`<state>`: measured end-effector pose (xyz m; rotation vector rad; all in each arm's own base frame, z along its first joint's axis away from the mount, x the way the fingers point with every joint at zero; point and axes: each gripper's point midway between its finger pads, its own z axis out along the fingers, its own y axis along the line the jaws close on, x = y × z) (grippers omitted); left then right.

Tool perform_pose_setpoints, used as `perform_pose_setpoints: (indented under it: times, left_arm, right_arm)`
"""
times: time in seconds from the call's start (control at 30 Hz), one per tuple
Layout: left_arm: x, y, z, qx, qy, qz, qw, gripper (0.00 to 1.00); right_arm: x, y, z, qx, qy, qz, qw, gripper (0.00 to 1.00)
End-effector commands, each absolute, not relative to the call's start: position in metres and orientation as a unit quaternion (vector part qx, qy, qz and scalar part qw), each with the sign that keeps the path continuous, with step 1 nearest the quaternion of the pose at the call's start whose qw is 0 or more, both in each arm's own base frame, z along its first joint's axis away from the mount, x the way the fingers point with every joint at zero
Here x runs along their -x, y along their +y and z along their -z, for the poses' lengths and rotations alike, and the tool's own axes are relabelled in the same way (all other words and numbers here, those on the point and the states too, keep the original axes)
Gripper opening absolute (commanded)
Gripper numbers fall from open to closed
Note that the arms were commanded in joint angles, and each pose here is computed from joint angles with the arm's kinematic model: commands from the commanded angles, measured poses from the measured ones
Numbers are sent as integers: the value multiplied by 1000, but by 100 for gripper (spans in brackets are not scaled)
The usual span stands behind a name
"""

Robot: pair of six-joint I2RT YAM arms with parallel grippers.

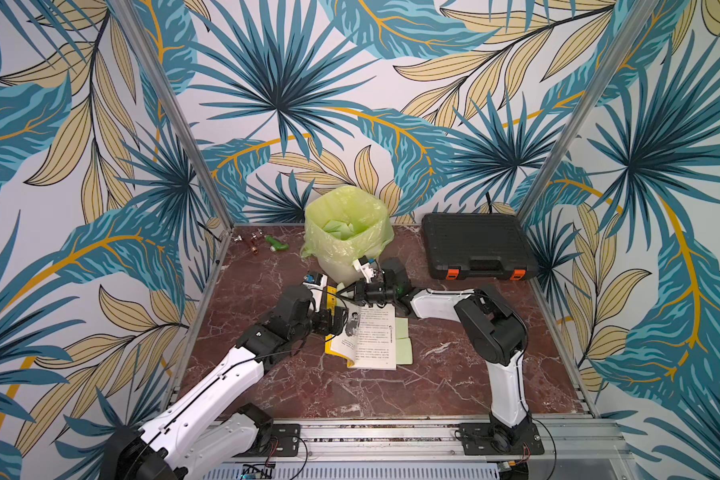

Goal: Peel off the used sticky note
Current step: Open the book at the center of the board.

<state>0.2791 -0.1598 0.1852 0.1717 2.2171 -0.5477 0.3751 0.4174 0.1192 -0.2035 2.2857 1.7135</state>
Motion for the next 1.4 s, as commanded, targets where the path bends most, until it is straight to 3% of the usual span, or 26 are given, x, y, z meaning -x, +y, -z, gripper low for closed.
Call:
perform_pose_setpoints:
  times: [0.0, 0.4, 0.83, 1.37]
  left_arm:
    - [-279, -143, -183, -23, 876, 222, 428, 99]
    - [-272, -120, -145, 23, 889, 225, 398, 99]
    - [-278, -124, -129, 63, 869, 305, 384, 96]
    - [-283, -127, -103, 89, 869, 332, 357, 70]
  right_arm:
    - [-372, 432, -104, 95, 784, -602, 119, 2]
    - [-359, 441, -84, 150, 745, -639, 120, 0]
    - [-340, 437, -79, 157, 669, -706, 173, 0]
    - [-336, 437, -82, 158, 669, -703, 184, 0]
